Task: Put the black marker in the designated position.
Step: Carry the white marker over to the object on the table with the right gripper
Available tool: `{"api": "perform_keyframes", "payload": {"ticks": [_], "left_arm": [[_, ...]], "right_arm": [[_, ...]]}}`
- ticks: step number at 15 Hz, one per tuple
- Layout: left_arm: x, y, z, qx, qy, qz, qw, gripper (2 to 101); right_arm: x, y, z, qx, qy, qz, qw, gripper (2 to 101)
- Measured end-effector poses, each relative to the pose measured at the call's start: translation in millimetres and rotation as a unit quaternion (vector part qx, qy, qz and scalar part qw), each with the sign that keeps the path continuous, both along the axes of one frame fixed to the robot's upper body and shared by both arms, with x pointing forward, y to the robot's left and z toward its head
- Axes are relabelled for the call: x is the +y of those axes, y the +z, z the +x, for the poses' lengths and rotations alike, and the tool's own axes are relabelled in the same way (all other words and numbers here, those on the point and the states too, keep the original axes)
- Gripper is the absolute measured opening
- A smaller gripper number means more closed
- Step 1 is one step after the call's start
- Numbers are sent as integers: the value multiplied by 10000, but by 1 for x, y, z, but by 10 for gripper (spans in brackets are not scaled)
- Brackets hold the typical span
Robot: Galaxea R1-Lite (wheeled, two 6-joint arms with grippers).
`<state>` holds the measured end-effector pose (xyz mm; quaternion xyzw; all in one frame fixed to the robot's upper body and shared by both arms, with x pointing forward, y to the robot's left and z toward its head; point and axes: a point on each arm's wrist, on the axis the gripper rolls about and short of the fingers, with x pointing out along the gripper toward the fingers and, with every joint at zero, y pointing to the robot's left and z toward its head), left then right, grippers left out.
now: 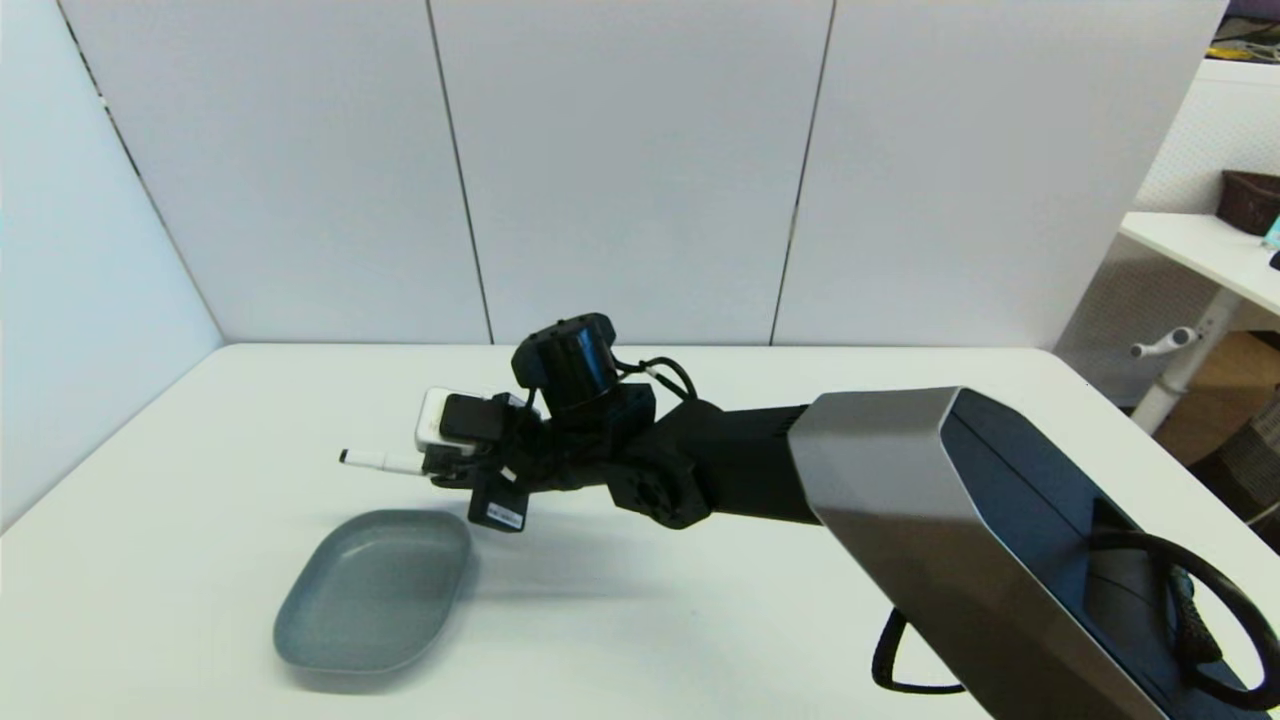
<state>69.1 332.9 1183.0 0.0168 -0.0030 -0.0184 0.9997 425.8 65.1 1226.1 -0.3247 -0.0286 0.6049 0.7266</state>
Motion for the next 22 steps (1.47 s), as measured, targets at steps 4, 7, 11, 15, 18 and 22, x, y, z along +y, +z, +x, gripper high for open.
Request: {"api": "perform_keyframes", "payload": {"ticks": [4,7,11,15,18,22], "left_arm": [[0,0,0,-2,0,0,10000,979],[0,0,0,-2,2,-2,10000,979],[0,0,0,-2,2,0,10000,979],[0,0,0,0,2,-2,10000,979],[0,0,0,-2,2,-2,10000,979],[0,0,0,-2,0,0,10000,979]], "right_arm": [[1,-5,1,25,7,-38,10000,107],[1,-7,1,-46,-28,-76,10000,107],[2,-10,2,-44,-29,-116,9999,107],[2,-11,2,-56,-38,-135,9999,107],[2,-11,2,-63,-38,-137,9999,384],[1,-11,2,-79,-165,-166,9997,619]]}}
